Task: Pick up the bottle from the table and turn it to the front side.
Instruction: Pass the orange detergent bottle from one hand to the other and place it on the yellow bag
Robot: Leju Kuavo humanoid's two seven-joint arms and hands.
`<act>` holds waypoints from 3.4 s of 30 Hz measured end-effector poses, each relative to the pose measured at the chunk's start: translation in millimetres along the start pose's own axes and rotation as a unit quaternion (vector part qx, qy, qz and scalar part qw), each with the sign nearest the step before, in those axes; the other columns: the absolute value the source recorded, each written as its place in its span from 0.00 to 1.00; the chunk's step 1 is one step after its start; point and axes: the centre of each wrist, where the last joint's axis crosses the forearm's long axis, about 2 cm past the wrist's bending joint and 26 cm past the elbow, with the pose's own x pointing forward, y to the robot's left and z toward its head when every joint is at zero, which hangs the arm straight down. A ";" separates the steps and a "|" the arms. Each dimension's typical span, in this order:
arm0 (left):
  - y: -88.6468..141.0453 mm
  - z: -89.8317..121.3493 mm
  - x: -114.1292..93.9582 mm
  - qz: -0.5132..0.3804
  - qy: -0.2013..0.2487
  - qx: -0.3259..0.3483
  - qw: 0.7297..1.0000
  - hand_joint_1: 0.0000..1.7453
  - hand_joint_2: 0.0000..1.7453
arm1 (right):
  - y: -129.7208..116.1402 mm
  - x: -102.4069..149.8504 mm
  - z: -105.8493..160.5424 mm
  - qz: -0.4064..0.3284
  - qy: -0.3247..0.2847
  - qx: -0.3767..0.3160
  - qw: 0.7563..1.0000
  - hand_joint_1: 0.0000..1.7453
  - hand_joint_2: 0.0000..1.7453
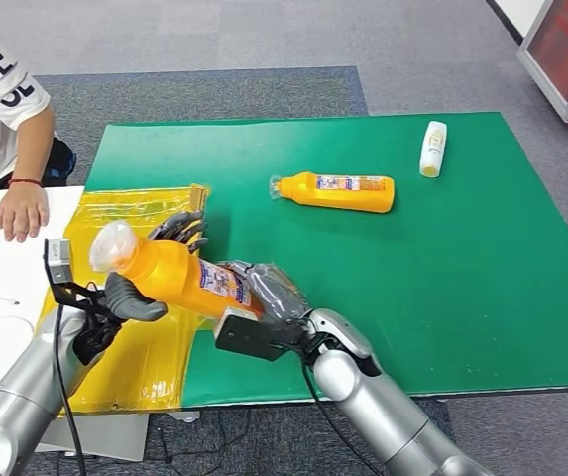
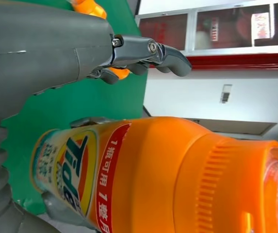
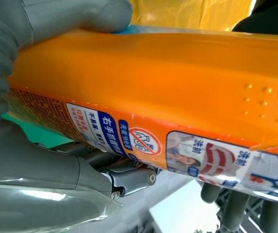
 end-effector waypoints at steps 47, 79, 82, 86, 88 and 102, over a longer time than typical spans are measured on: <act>1.4 -7.0 -1.0 -0.010 0.008 -0.011 1.000 0.00 1.00 | 12.7 -17.5 -3.2 -0.022 0.067 0.066 0.995 1.00 1.00; -2.9 -11.6 -5.4 -0.001 0.013 -0.008 1.000 0.00 1.00 | 2.8 -5.4 5.5 -0.031 0.038 -0.002 0.999 1.00 1.00; -3.7 -12.9 -5.8 0.001 0.013 -0.008 1.000 0.00 1.00 | 2.7 -4.5 5.3 -0.024 0.039 -0.003 0.999 1.00 1.00; -4.7 -14.5 -6.2 0.003 0.015 -0.009 1.000 0.00 1.00 | 3.4 -4.2 5.5 -0.016 0.041 -0.003 0.999 1.00 1.00; -5.1 -15.2 -6.4 0.005 0.015 -0.008 1.000 0.00 1.00 | 3.7 -4.0 5.5 -0.011 0.043 -0.003 0.999 1.00 1.00; -8.6 -23.9 -7.1 0.012 0.010 -0.012 1.000 0.50 1.00 | 6.6 -1.6 1.9 0.001 0.045 0.011 0.999 1.00 1.00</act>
